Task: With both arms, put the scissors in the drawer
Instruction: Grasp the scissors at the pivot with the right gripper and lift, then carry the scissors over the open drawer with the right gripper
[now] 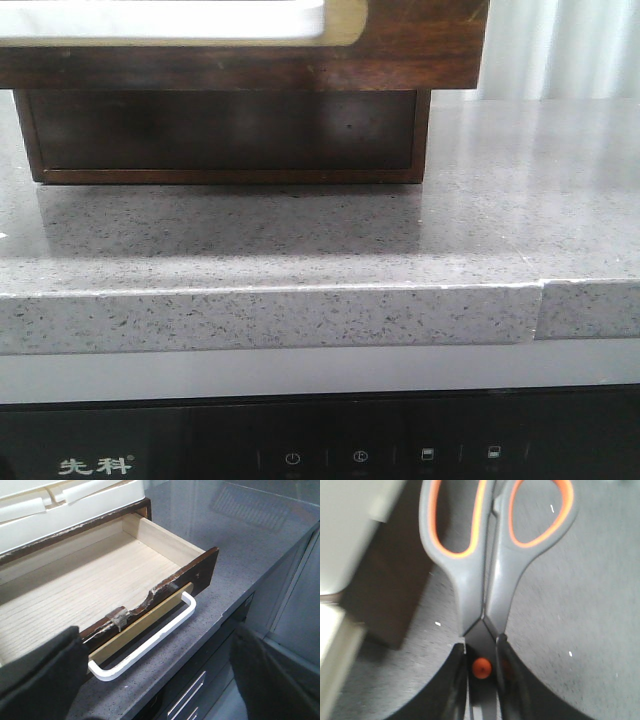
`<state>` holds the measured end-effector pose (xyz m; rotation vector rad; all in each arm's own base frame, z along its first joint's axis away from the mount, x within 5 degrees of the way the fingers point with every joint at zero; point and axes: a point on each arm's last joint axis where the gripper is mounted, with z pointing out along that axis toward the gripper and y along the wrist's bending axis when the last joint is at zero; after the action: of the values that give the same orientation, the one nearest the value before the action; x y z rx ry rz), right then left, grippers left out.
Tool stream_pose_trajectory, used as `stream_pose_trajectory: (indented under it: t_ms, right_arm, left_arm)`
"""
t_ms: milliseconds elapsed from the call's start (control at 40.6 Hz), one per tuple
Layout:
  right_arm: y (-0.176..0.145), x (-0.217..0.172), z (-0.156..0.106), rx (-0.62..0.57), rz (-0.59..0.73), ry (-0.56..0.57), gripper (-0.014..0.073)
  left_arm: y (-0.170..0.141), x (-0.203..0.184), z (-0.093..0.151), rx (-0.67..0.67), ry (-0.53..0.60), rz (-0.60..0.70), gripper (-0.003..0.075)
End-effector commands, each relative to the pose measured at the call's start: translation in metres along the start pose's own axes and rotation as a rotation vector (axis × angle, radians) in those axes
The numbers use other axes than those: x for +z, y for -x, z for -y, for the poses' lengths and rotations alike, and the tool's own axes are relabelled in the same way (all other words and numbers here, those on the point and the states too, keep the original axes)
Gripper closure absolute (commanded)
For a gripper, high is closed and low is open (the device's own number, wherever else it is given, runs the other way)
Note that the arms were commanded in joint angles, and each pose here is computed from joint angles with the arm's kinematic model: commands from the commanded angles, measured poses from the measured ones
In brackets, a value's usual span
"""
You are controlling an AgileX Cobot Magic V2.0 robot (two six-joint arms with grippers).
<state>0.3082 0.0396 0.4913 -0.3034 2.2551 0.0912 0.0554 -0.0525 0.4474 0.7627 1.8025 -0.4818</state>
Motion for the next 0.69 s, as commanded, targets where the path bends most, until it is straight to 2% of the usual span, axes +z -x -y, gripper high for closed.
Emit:
stream_pose_trajectory:
  t_ms: [0,148,295,468,665]
  right_arm:
    - [0.010,-0.053,-0.016,-0.053,0.201,0.016,0.0504]
    - [0.009,-0.078,-0.041,-0.134,0.271,0.083,0.0504]
    - [0.007,-0.087,-0.071,-0.270,0.299,0.175,0.0504]
    - [0.007,-0.081,-0.112,-0.429,0.326,0.321,0.0504]
    - [0.005,-0.051,-0.156,-0.610,0.290,0.455,0.0504]
  left_arm:
    - [0.014,-0.003,0.001,-0.011,-0.011,0.101,0.0156]
    - [0.014,-0.003,0.001,-0.011,-0.011,0.101,0.0156]
    - [0.014,-0.003,0.001,-0.011,-0.011,0.101,0.0156]
    - [0.014,-0.003,0.001,-0.011,-0.011,0.101,0.0156]
    - [0.014,-0.003,0.001,-0.011,-0.011,0.101,0.0156]
